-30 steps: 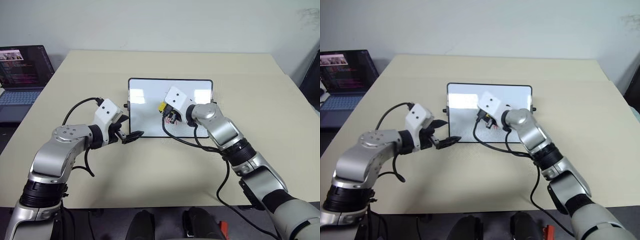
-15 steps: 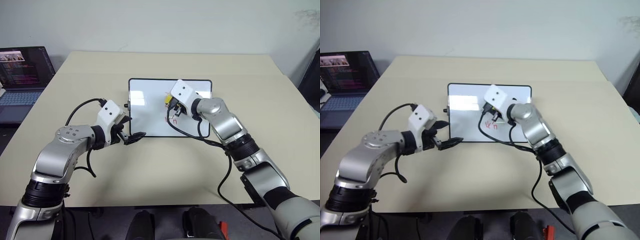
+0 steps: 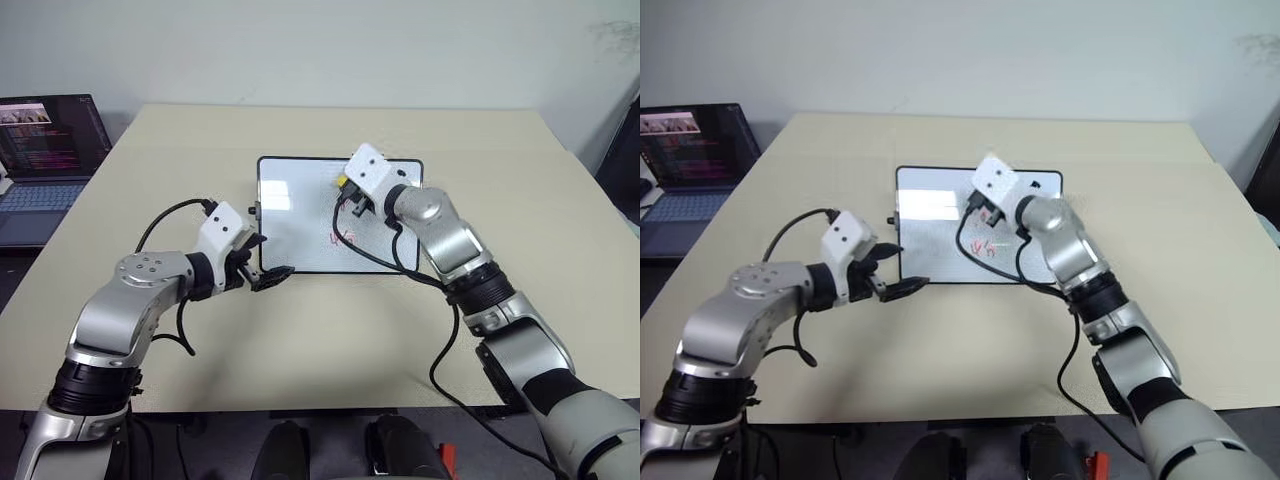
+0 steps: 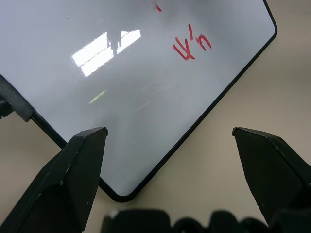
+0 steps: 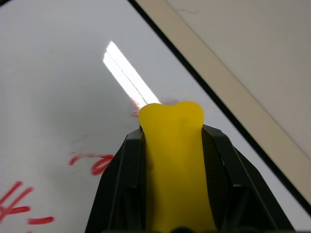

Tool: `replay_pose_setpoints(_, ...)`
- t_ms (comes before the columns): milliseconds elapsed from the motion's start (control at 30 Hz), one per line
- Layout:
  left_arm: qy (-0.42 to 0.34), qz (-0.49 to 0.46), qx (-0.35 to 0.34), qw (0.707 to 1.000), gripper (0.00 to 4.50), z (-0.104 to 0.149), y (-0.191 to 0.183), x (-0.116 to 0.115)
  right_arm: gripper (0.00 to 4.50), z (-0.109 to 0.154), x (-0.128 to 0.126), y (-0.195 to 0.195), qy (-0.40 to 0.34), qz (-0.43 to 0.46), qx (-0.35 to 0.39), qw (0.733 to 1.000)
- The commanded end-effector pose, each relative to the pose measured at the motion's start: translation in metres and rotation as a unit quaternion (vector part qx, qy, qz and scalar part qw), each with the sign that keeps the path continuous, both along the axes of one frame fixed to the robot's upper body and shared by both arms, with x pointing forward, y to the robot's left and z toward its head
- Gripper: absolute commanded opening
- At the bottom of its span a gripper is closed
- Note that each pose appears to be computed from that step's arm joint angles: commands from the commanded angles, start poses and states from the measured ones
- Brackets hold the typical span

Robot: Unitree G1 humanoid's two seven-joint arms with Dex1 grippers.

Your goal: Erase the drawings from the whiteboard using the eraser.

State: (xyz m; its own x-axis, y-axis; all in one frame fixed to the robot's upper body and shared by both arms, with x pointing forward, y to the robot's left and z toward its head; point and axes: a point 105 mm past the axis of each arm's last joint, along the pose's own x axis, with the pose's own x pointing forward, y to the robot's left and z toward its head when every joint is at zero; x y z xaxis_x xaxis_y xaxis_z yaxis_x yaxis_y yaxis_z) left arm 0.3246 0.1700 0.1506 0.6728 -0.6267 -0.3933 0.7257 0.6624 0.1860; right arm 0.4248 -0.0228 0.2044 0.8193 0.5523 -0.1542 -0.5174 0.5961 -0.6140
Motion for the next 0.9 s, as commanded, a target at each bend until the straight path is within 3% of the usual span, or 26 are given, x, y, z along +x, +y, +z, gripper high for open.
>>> replay_pose_setpoints(33,-0.022,-0.011,-0.001,1.000,4.50,0.011,-0.005,0.000,1.20,-0.007,-0.003,0.003,0.017,0.014,-0.016,1.000)
replay_pose_setpoints(167,-0.023,-0.011,-0.002,1.000,4.50,0.011,-0.006,0.000,1.20,-0.039,-0.020,0.007,0.078,0.061,-0.067,0.993)
replay_pose_setpoints(267,-0.024,-0.011,-0.002,1.000,4.50,0.011,-0.006,0.001,1.20,-0.044,-0.024,0.007,0.089,0.070,-0.078,0.990)
replay_pose_setpoints(333,-0.024,-0.012,-0.002,1.000,4.50,0.012,-0.006,0.001,1.20,-0.040,-0.022,0.005,0.081,0.063,-0.076,0.992)
replay_pose_setpoints(467,-0.024,-0.012,-0.002,1.000,4.50,0.012,-0.007,0.002,1.20,-0.008,-0.002,-0.010,0.011,0.003,-0.045,0.999)
replay_pose_setpoints(567,-0.024,-0.013,-0.002,1.000,4.50,0.012,-0.007,0.002,1.20,-0.002,0.003,-0.016,0.001,-0.010,-0.043,0.999)
replay_pose_setpoints(900,-0.026,-0.017,-0.004,1.000,4.50,0.013,-0.010,0.003,1.20,-0.051,-0.020,-0.003,0.070,0.050,-0.110,0.990)
